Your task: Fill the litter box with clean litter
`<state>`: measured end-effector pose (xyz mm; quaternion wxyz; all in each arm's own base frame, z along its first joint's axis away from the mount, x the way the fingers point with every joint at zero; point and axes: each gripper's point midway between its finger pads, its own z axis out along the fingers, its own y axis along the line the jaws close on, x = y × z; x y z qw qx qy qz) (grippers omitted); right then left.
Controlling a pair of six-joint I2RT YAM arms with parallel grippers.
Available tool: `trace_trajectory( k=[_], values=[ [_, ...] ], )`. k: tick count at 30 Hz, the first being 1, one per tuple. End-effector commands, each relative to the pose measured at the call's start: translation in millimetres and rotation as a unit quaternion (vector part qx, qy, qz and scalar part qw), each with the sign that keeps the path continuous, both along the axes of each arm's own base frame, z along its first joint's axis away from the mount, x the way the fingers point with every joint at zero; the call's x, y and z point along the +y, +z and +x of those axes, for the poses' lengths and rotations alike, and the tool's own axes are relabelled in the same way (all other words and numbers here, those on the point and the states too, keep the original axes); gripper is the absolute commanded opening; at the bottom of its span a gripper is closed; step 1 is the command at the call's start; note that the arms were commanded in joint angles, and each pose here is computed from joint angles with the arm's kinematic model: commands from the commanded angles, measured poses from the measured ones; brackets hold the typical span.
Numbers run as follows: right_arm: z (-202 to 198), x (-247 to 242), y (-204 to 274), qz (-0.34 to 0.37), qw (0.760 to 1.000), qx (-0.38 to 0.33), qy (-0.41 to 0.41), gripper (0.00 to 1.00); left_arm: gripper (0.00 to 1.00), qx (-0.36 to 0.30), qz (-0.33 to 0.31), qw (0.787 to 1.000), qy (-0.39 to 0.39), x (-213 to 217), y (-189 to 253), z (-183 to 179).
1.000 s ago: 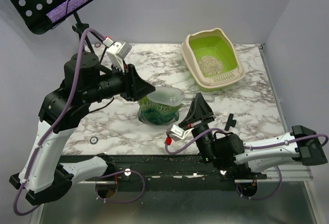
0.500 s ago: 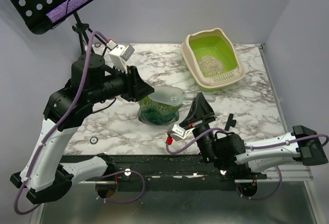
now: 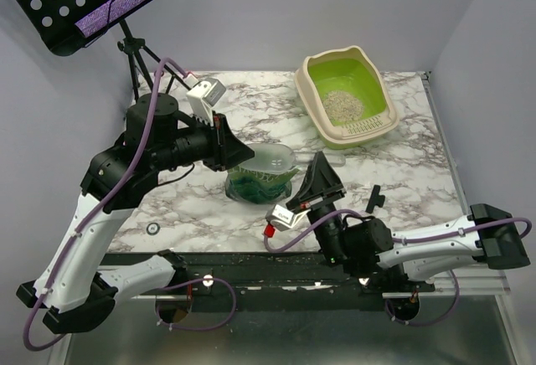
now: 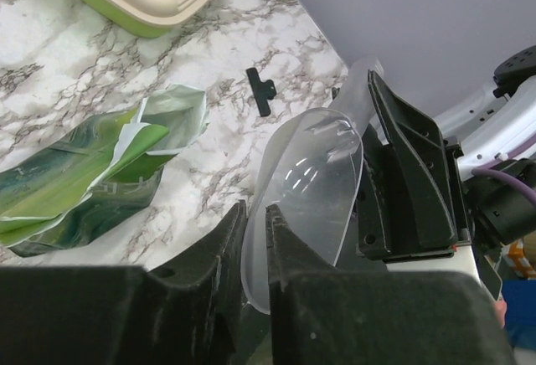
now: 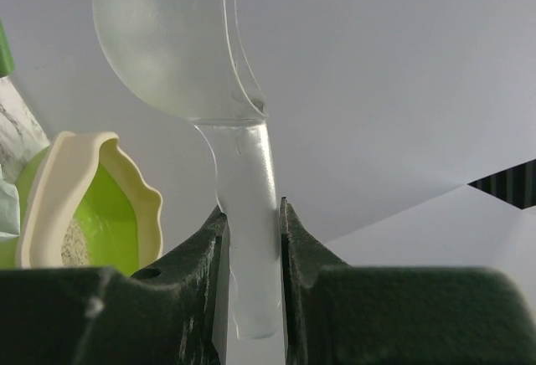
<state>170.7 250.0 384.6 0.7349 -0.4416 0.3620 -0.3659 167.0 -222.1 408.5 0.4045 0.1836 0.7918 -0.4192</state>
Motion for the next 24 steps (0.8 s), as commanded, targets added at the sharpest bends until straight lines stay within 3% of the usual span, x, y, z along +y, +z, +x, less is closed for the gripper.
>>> trace_trajectory(
  k=[1,3,7,10,13,14,16,19,24],
  values=[
    [-8,-16,41,0.066,0.997,-0.051,-0.007,0.00,0.12,0.006,-0.022,0.999,-0.029,-5,2,-12],
    [-8,-15,43,0.075,0.996,-0.047,-0.002,0.00,0.01,0.008,-0.021,0.999,-0.028,-5,-1,-11],
    [-5,-13,42,0.092,0.995,-0.022,0.001,0.01,0.00,-0.001,-0.022,0.999,-0.026,-4,1,-10],
    [0,-16,39,0.119,0.992,0.027,0.020,0.18,0.00,-0.034,-0.026,0.999,-0.003,3,11,-5],
    [2,-4,20,0.121,0.983,0.123,0.068,0.42,0.00,-0.056,-0.025,0.998,0.006,7,19,-2],
    [-1,3,3,0.067,0.980,0.165,0.084,0.49,0.00,-0.061,-0.025,0.998,0.008,7,19,-1],
    [-8,3,-6,0.090,0.958,0.245,0.123,0.59,0.00,-0.075,-0.027,0.997,0.011,7,24,2],
    [-18,1,-19,0.089,0.935,0.305,0.155,0.72,0.00,-0.097,-0.024,0.995,0.020,10,27,8],
    [-44,2,-37,0.102,0.878,0.417,0.212,0.80,0.00,-0.148,-0.012,0.988,0.035,17,33,16]
  ],
)
